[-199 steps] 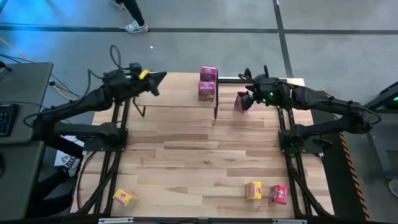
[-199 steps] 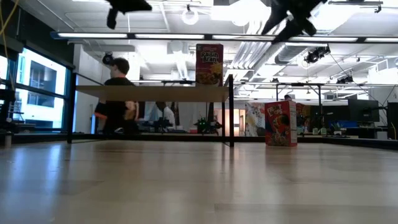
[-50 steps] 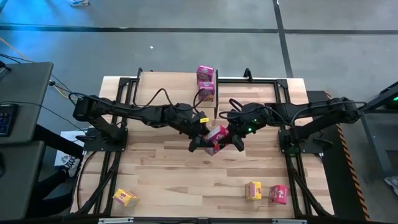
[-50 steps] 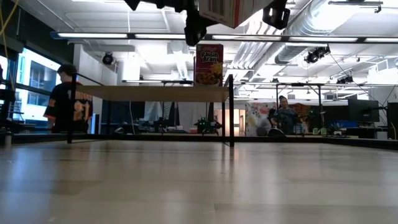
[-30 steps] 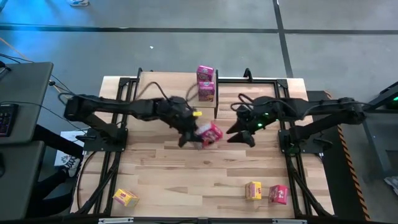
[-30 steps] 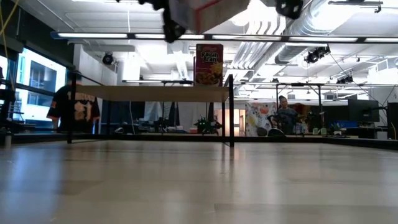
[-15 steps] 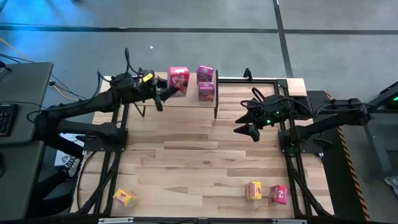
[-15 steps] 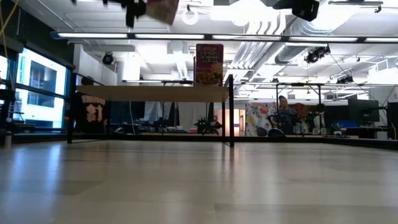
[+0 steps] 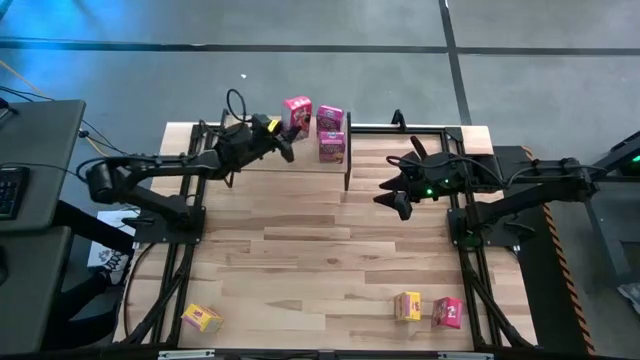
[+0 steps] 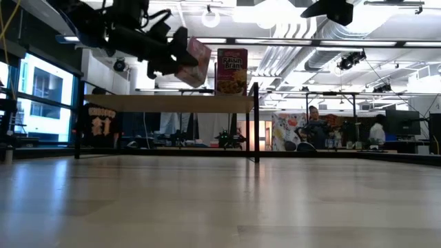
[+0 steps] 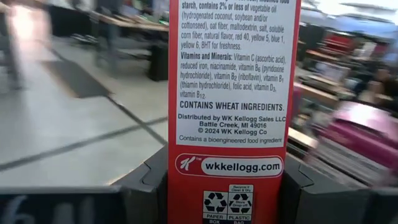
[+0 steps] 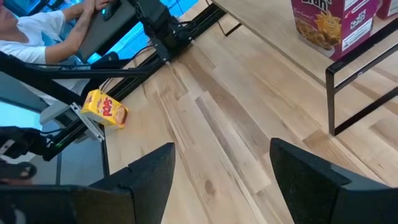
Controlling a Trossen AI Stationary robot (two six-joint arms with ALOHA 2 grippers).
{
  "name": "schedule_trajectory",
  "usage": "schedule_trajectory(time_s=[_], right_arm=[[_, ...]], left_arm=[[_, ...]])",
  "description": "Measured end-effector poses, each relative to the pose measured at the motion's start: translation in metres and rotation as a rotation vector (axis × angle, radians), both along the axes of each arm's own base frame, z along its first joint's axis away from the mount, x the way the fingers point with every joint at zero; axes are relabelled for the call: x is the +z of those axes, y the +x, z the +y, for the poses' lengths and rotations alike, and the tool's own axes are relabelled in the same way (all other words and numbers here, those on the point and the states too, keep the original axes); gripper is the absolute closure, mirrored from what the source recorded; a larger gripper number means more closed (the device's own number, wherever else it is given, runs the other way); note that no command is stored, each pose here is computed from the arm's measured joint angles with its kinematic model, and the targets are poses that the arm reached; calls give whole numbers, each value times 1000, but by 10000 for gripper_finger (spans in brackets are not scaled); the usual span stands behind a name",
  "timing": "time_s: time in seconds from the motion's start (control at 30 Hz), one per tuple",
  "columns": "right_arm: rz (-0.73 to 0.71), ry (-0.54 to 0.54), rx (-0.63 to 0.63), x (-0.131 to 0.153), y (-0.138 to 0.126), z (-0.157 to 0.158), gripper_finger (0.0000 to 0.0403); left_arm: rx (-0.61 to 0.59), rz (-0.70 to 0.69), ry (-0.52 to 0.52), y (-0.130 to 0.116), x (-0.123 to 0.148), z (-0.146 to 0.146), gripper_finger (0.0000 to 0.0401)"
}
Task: Stack cereal on shelf
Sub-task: Put the top red cereal box on the shelf
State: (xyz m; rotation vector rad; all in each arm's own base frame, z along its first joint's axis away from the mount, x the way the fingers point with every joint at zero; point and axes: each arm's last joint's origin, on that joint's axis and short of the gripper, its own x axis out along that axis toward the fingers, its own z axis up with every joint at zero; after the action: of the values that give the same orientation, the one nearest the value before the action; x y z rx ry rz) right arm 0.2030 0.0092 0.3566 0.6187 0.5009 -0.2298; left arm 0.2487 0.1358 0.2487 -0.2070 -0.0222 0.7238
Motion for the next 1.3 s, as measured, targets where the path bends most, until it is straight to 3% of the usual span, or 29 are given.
schedule_trajectory(time_s=[0.1, 0.33, 0.57, 1.03, 1.3], right_arm=[[0, 0, -4, 0, 0, 0, 146], [-1, -21, -34, 0, 0, -1, 146], [0, -23, -35, 0, 0, -1, 146], [1, -29, -31, 0, 0, -1, 146], [2, -29, -30, 0, 0, -1, 146]], left_arm=[[76, 5, 6, 3, -5, 4, 249], [79, 67, -22, 13, -25, 6, 249], [155, 97, -6, 16, -29, 3, 249], [108, 92, -35, 17, -31, 2, 221], [81, 134, -53, 16, -34, -1, 182]])
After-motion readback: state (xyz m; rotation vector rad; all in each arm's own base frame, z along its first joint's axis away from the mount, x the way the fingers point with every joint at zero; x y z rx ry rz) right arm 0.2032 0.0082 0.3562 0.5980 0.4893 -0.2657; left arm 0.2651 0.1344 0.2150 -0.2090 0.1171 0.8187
